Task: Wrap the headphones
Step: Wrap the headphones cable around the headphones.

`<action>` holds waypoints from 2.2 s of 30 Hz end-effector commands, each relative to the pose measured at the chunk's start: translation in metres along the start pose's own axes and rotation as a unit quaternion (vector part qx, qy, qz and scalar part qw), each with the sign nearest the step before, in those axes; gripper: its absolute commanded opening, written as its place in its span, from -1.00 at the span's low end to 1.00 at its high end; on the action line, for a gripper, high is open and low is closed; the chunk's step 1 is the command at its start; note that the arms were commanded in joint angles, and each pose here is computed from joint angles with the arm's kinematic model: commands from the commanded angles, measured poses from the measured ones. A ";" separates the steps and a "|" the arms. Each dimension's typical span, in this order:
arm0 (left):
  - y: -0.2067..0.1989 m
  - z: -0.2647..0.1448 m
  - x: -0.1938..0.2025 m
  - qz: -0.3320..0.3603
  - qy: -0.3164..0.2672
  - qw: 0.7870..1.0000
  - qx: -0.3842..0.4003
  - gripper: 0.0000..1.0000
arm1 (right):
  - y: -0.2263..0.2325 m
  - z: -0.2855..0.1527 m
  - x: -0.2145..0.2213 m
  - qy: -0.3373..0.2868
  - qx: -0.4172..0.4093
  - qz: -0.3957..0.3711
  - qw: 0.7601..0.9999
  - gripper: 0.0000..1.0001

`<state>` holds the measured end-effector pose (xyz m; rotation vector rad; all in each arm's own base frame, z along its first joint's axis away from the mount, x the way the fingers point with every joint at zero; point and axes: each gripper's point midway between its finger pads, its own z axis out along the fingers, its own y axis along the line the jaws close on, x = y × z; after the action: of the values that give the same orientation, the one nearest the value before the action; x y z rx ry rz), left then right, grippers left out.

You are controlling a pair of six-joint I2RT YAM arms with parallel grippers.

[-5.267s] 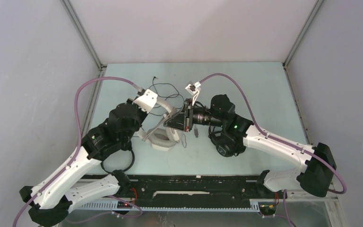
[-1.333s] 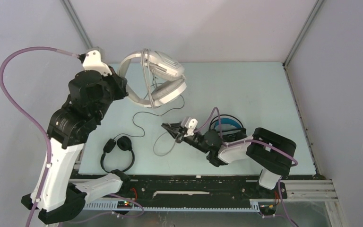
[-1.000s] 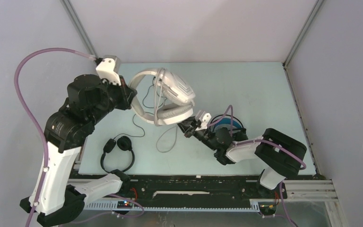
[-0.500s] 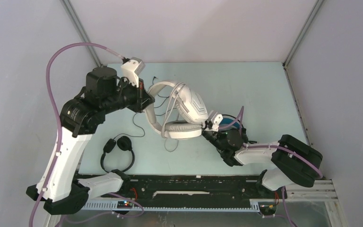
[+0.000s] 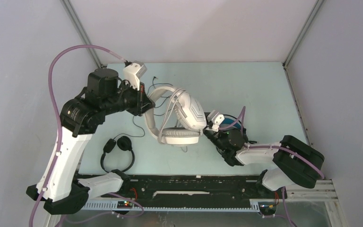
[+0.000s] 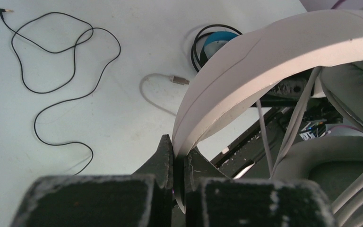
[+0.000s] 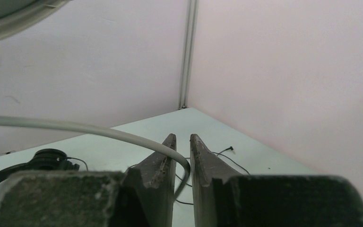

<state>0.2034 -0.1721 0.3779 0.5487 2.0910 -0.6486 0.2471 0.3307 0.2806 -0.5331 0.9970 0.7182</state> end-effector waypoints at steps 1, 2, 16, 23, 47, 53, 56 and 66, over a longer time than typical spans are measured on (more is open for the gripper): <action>-0.023 -0.018 -0.016 0.009 -0.031 0.998 0.052 -1.00 | -0.023 0.000 -0.018 -0.024 0.044 -0.018 0.999 -0.61; -0.023 -0.017 -0.015 0.010 -0.029 0.998 0.052 -1.00 | -0.024 0.000 -0.018 -0.024 0.044 -0.018 0.999 -0.61; 0.006 -0.001 -0.001 0.103 -0.041 0.994 0.002 -1.00 | -0.011 -0.005 -0.016 0.022 -0.030 0.024 0.999 -1.00; 0.016 0.020 0.009 0.241 -0.088 0.966 0.004 -1.00 | -0.008 -0.030 0.006 0.178 -0.058 0.080 0.979 -1.00; 0.068 0.052 0.012 0.532 -0.037 0.813 -0.232 -1.00 | 0.021 -0.069 -0.057 0.342 -0.145 0.312 0.874 -1.00; 0.072 0.049 0.005 0.546 -0.055 0.795 -0.258 -1.00 | 0.032 -0.059 -0.074 0.317 -0.183 0.351 0.862 -1.00; 0.071 0.041 -0.004 0.534 -0.082 0.797 -0.272 -1.00 | 0.036 -0.052 -0.086 0.298 -0.201 0.374 0.855 -1.00; 0.075 0.023 -0.017 0.476 -0.118 0.816 -0.306 -1.00 | 0.055 -0.034 -0.099 0.265 -0.248 0.408 0.838 -0.82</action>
<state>0.2602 -0.1738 0.3498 1.1028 1.3159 0.3157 0.1774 0.3046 0.2917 -0.6563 1.8244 1.5365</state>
